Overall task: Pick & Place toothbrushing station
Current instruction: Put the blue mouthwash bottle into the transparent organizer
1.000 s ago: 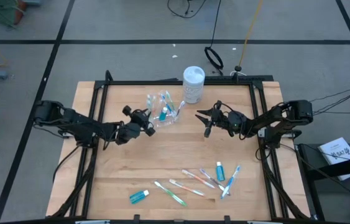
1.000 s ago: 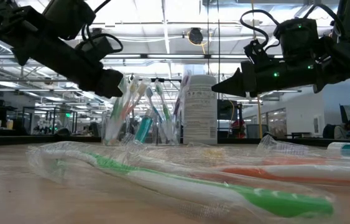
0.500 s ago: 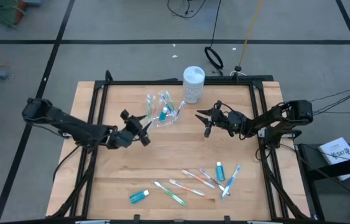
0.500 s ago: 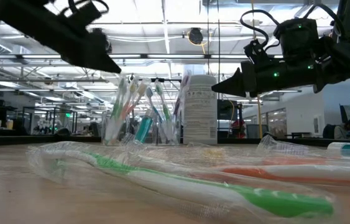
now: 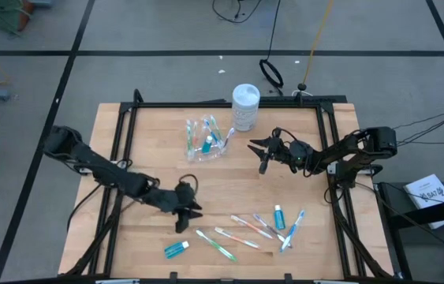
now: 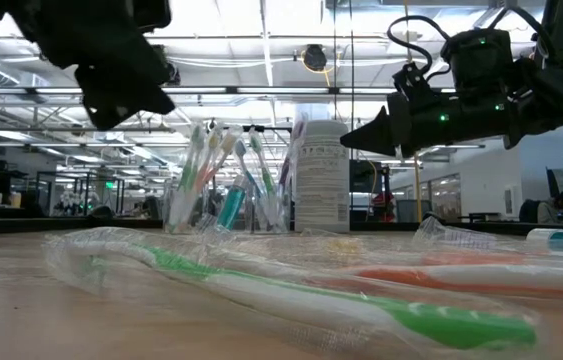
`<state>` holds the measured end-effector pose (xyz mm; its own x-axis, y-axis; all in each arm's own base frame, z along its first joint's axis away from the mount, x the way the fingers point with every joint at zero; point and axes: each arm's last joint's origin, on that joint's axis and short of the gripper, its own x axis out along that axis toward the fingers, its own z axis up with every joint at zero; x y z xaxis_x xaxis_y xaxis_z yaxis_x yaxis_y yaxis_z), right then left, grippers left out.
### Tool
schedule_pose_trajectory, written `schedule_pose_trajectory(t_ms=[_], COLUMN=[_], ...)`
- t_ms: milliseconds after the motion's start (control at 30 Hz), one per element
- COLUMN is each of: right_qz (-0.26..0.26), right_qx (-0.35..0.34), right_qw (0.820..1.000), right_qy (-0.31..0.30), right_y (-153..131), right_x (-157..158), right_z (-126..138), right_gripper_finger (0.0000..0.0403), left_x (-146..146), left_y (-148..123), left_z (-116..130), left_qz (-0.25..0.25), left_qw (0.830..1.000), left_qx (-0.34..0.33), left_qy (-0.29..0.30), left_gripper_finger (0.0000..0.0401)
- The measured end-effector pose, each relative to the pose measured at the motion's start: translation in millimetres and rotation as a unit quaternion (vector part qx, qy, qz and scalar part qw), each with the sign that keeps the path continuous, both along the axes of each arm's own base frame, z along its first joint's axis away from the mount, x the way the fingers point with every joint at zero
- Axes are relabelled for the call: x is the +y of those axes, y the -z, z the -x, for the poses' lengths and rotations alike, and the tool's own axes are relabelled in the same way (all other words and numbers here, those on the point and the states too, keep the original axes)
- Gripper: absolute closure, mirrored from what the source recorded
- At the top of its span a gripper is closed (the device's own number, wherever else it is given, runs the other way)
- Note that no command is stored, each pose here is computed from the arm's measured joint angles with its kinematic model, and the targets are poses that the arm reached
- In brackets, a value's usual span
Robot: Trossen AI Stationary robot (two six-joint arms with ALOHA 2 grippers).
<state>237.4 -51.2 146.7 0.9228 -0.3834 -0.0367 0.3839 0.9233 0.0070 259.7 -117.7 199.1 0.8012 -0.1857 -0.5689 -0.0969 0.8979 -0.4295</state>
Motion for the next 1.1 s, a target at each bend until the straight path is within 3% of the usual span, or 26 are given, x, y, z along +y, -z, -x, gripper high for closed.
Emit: schedule_pose_trajectory(t_ms=[233, 433, 633, 767, 900, 1100], right_qz=[-0.053, -0.039, -0.019, 0.002, 0.008, 0.000], right_qx=[-0.008, -0.017, -0.015, -0.025, -0.028, -0.018], right_qw=[0.999, 0.999, 1.000, 1.000, 1.000, 1.000], right_qy=[0.002, 0.001, 0.001, 0.002, 0.002, 0.002], right_y=[2.4, -0.2, -1.2, -4.6, -5.8, -3.3], right_x=[0.0, 0.0, -0.1, -0.5, -0.6, -0.6], right_z=[0.1, 0.0, 0.0, 0.0, -0.1, -0.1], right_gripper_finger=[0.0312, 0.0312, 0.0312, 0.0312, 0.0312, 0.0312], left_x=[-20.5, -27.3, -13.0, -9.8, -18.6, -43.0], left_y=[-23.7, -24.5, -17.7, -15.0, -12.2, -13.9], left_z=[-31.1, -46.0, -56.7, -54.8, -47.5, -38.3], left_qz=[-0.051, -0.111, -0.010, 0.019, 0.039, 0.076], left_qw=[0.997, 0.988, 0.987, 0.982, 0.973, 0.972], left_qx=[0.045, 0.070, 0.146, 0.179, 0.209, 0.213], left_qy=[0.043, 0.082, 0.058, 0.065, 0.092, 0.061], left_gripper_finger=[0.0270, 0.0260, 0.0207, 0.0176, 0.0165, 0.0172])
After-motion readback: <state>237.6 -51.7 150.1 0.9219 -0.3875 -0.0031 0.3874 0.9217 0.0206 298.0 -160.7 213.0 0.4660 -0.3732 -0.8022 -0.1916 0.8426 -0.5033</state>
